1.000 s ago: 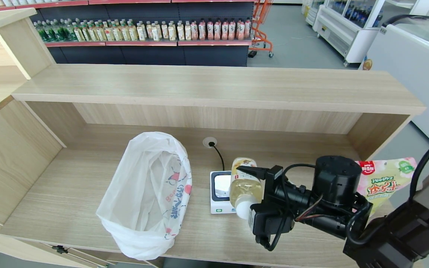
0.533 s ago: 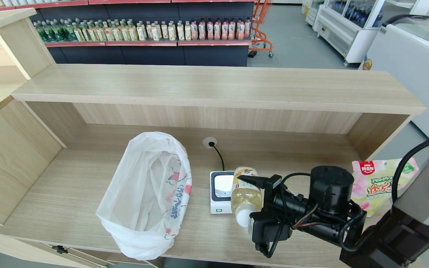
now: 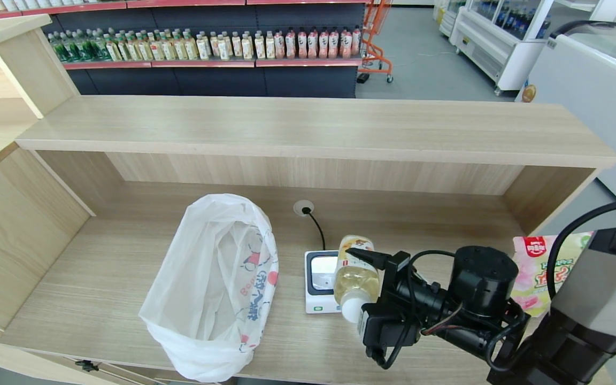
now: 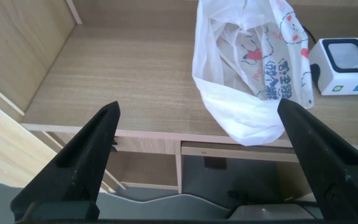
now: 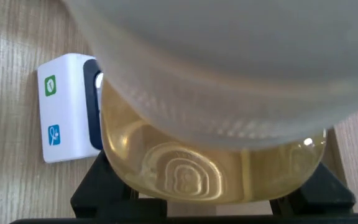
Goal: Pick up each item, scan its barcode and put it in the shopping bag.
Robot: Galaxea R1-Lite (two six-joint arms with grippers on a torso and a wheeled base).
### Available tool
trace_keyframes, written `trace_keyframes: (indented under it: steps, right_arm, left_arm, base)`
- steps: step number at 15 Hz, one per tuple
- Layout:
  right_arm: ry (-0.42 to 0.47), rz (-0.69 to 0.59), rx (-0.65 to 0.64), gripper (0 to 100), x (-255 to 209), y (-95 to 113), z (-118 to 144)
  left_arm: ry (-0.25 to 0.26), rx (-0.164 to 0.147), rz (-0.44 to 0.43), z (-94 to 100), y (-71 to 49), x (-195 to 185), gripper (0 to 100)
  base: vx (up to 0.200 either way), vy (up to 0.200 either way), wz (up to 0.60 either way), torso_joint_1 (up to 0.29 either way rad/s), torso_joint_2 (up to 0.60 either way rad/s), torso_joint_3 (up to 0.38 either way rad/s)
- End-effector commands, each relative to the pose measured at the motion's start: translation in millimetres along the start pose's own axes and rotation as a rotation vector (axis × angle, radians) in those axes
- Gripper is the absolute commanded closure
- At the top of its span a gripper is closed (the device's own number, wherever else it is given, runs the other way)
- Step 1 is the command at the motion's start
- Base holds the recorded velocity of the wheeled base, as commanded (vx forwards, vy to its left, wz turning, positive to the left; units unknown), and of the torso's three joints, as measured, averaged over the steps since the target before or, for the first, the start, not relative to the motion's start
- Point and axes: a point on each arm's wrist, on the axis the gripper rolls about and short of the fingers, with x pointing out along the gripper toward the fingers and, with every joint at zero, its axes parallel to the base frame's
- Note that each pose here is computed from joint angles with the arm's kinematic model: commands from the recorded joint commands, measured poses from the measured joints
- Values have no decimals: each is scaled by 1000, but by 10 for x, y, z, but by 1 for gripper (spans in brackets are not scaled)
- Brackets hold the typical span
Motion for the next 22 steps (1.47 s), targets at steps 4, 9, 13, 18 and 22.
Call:
trace_keyframes:
  steps: [4,9,13,18,22]
  right_arm:
    - [3,18,2,100,2,47,8]
    - [25,41,6,100,-43,173,-19]
    - [58,40,8,100,-49,185,-23]
    - [98,25,21,100,-49,171,-2]
    - [108,6,46,100,-31,146,57]
  left_arm:
    - [0,1,-1,0,0,0,0]
    - [0,1,-1,0,0,0,0]
    - [0,3,-1,0,0,0,0]
    - [0,3,-1,0,0,0,0]
    - [0,3,-1,0,0,0,0]
  base:
    - [0,0,0,0,0,0]
    - [0,0,0,0,0,0]
    - [0,0,0,0,0,0]
    - [0,0,0,0,0,0]
    - [0,0,0,0,0,0]
